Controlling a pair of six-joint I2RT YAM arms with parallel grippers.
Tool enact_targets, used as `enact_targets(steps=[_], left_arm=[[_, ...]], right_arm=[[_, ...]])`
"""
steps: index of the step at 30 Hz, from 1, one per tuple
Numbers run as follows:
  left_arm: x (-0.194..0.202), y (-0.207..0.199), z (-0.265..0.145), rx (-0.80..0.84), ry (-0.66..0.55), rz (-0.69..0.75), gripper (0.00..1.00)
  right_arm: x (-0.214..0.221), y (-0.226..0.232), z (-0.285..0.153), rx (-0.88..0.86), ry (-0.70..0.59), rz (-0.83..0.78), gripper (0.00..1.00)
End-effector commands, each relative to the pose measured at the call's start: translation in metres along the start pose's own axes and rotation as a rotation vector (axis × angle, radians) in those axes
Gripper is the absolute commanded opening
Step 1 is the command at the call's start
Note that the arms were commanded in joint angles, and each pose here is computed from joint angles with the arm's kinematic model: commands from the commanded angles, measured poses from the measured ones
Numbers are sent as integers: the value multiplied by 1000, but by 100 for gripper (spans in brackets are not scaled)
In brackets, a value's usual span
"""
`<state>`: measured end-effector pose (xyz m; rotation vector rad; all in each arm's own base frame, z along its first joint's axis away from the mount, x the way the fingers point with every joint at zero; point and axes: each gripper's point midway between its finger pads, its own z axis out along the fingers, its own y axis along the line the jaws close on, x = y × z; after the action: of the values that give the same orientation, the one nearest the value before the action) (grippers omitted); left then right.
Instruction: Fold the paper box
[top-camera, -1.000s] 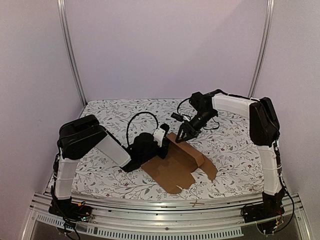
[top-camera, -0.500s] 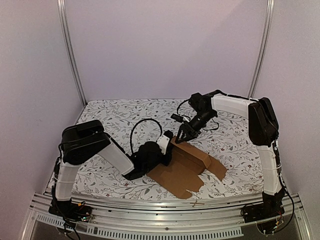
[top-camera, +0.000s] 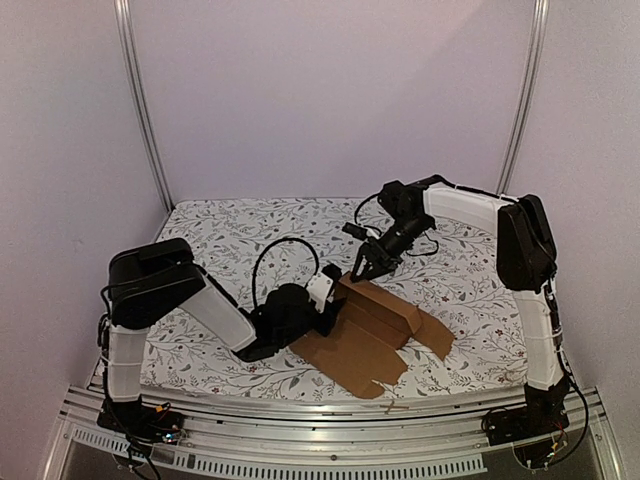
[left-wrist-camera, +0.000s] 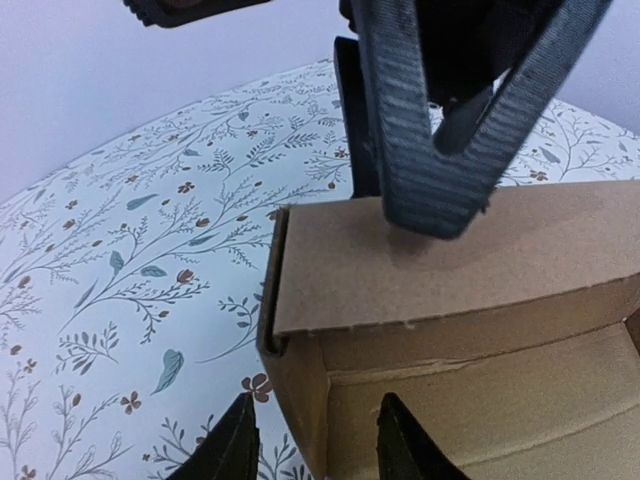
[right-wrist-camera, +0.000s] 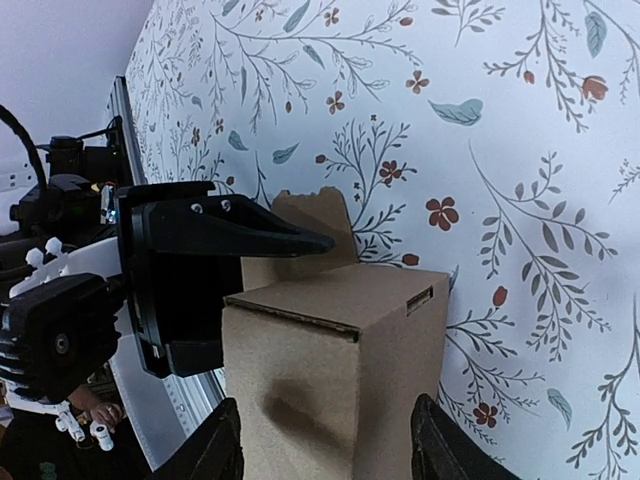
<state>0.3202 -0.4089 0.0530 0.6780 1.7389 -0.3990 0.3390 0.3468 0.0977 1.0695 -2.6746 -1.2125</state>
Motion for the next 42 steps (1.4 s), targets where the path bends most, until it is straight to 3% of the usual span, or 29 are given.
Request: enact_targets(steps=[1, 5, 13, 22, 28, 42], left_arm=[[-25, 2, -19, 25, 7, 36, 45], [-25, 7, -28, 51, 82, 76, 52], [-52, 5, -44, 214, 125, 25, 54], [-90, 12, -5, 253, 208, -74, 56], [-76, 16, 22, 284, 222, -140, 55], [-19, 19, 14, 312, 256, -260, 46]], right_arm=[[-17, 14, -62, 33, -118, -32, 58], [-6, 17, -100, 81, -159, -43, 60], [86, 1, -105, 291, -9, -145, 63], [144, -13, -105, 442, 27, -218, 65], [156, -10, -95, 434, 56, -234, 65], [169, -1, -76, 388, 117, -261, 65]])
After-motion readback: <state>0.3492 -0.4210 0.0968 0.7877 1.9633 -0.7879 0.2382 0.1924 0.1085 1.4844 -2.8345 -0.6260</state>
